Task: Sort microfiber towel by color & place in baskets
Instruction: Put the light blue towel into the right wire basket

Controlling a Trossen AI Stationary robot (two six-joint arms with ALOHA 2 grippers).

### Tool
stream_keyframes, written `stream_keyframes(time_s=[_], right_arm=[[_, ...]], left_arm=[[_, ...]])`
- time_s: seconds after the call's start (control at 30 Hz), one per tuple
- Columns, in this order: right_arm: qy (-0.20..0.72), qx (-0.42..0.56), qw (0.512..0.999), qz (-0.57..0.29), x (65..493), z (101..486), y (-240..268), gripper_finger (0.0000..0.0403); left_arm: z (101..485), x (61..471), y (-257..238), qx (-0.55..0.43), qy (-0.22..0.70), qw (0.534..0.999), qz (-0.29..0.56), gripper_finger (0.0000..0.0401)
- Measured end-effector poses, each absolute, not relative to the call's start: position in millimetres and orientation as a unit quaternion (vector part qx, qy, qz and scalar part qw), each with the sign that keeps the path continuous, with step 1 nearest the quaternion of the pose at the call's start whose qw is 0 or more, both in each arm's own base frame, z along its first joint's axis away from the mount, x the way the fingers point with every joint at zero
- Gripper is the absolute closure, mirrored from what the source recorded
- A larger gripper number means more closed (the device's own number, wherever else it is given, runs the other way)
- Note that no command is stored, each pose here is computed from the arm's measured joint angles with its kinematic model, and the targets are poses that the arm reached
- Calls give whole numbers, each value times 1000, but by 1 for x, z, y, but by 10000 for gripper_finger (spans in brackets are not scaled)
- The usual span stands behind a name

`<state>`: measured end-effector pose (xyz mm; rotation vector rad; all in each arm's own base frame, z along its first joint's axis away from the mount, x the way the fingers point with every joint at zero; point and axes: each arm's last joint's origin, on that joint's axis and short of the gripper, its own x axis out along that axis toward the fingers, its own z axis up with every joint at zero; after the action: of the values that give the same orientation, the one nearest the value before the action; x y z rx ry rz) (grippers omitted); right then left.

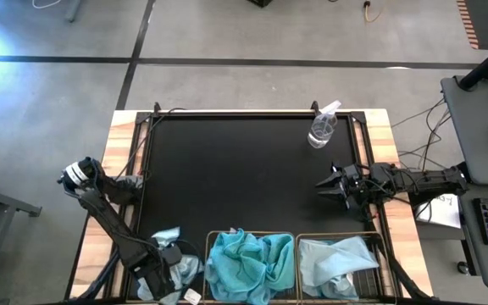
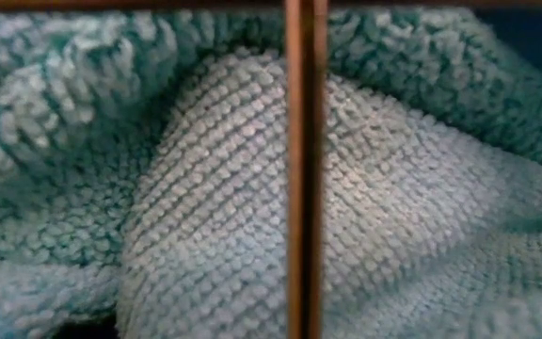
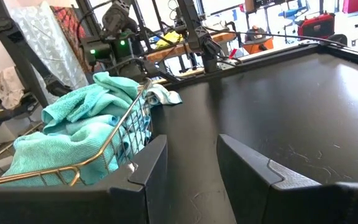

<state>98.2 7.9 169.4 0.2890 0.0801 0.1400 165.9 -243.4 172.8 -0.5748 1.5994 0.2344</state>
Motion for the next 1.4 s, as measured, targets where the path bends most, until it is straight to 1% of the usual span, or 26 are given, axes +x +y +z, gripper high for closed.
stream_keyframes(time_s=[0.2, 0.3, 0.4, 0.53, 0.57, 0.73, 0.83, 1.0, 1.2, 1.3, 1.4], right_arm=[[40, 144, 986, 70, 98, 169, 8, 268], [40, 144, 986, 70, 98, 169, 8, 268], [40, 144, 986, 70, 98, 169, 8, 268], [40, 144, 986, 70, 98, 169, 8, 268], [40, 144, 986, 70, 98, 169, 8, 268], [39, 144, 987, 62, 98, 169, 7, 268], [38, 143, 987, 59, 98, 169, 7, 268], [38, 143, 987, 59, 98, 169, 7, 268], [37, 143, 987, 58, 98, 170, 7, 268], [37, 143, 987, 58, 98, 170, 7, 268], [37, 143, 987, 58, 98, 170, 7, 268]], left_arm=[[157, 159, -234, -242, 709, 652, 116, 255], [156, 159, -233, -239, 708, 654, 119, 272], [156, 159, -234, -241, 706, 655, 117, 309], [157, 161, -236, -246, 703, 658, 112, 382], [158, 161, -236, -248, 702, 658, 113, 389], [170, 168, -246, -273, 696, 658, 93, 394], [184, 174, -255, -285, 691, 661, 65, 397], [214, 183, -267, -281, 673, 684, 25, 397], [252, 187, -269, -256, 658, 707, 32, 398], [273, 189, -269, -236, 638, 733, 29, 399], [296, 194, -270, -208, 587, 783, 13, 399]])
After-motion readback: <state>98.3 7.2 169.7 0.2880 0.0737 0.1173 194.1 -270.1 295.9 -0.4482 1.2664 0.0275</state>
